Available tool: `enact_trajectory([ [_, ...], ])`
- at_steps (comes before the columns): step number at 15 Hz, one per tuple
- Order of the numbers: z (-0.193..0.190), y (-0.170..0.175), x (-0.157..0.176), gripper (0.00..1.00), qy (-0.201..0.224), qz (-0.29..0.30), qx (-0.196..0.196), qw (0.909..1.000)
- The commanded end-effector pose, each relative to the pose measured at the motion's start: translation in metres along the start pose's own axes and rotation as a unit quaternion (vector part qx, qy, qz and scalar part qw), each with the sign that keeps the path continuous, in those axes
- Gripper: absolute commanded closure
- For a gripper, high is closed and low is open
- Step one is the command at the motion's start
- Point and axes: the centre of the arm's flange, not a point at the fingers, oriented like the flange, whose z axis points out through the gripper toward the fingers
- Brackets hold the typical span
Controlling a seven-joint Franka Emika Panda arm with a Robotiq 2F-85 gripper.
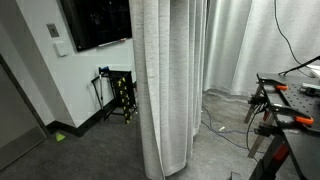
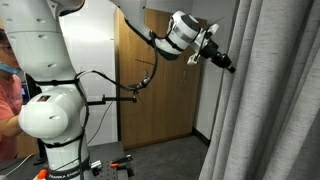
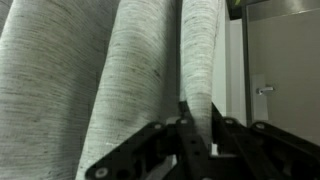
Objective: Close the curtain
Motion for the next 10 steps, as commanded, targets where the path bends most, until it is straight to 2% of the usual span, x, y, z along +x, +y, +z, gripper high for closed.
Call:
enact_trajectory([
  [1,-0.008,-0.002,0.01,1.0,-0.014,-0.002,0.051,0.9986],
  [6,-0.044,-0.036,0.019,0.99,-0.059,-0.043,0.176,0.9817],
  [10,-0.072,-0.078,0.014,0.99,-0.091,-0.089,0.267,0.9551],
])
